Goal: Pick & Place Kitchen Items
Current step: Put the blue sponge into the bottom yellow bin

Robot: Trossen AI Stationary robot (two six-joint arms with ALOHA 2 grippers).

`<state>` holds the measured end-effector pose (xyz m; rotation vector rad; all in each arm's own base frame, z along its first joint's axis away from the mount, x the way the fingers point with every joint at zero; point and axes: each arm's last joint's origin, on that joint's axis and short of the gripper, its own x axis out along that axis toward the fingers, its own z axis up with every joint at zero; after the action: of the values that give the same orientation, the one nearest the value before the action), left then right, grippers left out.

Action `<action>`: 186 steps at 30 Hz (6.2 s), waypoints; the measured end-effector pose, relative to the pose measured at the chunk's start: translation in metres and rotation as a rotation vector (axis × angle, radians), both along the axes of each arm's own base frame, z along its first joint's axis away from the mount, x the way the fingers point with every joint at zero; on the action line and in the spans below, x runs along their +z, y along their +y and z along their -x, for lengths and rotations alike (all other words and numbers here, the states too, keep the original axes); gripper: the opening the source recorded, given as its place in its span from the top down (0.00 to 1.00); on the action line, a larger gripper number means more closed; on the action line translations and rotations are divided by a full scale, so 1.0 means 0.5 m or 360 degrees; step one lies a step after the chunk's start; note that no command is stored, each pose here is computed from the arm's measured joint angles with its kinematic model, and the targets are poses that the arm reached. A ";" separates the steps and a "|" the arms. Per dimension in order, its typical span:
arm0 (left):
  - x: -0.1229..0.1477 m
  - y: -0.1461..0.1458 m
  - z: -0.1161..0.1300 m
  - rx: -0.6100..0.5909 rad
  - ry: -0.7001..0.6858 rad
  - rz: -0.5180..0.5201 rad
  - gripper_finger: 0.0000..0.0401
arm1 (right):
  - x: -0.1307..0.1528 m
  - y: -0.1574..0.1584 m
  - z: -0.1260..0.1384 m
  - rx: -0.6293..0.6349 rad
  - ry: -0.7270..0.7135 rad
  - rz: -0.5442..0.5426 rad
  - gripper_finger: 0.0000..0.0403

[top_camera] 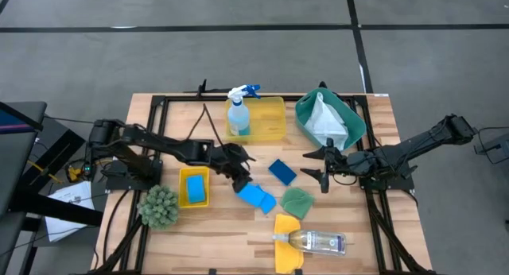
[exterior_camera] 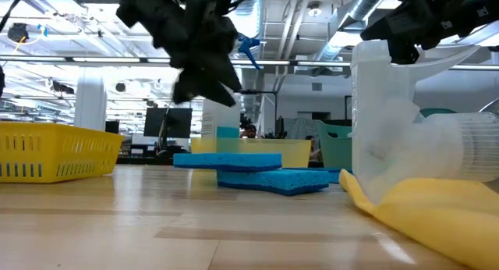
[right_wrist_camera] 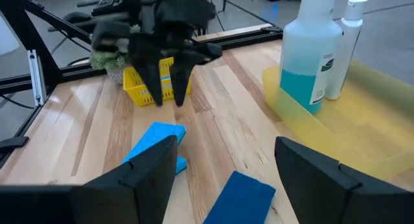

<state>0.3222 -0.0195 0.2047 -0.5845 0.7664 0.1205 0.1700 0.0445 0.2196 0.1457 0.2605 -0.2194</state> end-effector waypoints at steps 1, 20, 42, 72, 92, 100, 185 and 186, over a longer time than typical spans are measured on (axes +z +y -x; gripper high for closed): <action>0.006 -0.001 0.007 0.0052 0.0001 0.0023 0.65 | 0.000 0.000 0.000 0.0000 0.0001 0.0000 0.38; -0.014 -0.094 0.049 0.0642 -0.0440 0.0812 0.63 | 0.005 0.001 -0.002 -0.0001 -0.0043 -0.0016 0.38; -0.046 -0.252 0.023 0.1277 -0.0960 0.1062 0.76 | 0.013 0.004 -0.003 0.0010 -0.0114 -0.0051 0.38; -0.174 -0.356 0.039 0.1469 -0.0773 0.0885 0.60 | -0.028 0.098 -0.005 0.0137 -0.0042 -0.0263 0.38; -0.191 -0.324 0.032 0.1578 -0.0633 0.0894 0.69 | -0.029 0.102 -0.008 0.0146 -0.0050 -0.0261 0.38; -0.197 -0.323 0.034 0.1546 -0.0521 0.0905 0.69 | -0.029 0.103 -0.008 0.0151 -0.0048 -0.0262 0.38; 0.042 -0.219 0.041 -0.0168 -0.0411 -0.0074 1.00 | -0.028 0.111 -0.005 0.0219 -0.0053 -0.0282 0.38; 0.047 -0.213 0.044 -0.0259 -0.0408 -0.0127 1.00 | -0.028 0.111 -0.005 0.0219 -0.0053 -0.0282 0.38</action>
<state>0.3003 -0.1259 0.2284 -0.4494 0.5548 -0.0729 0.1723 0.1003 0.2058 0.3060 0.2556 -0.0568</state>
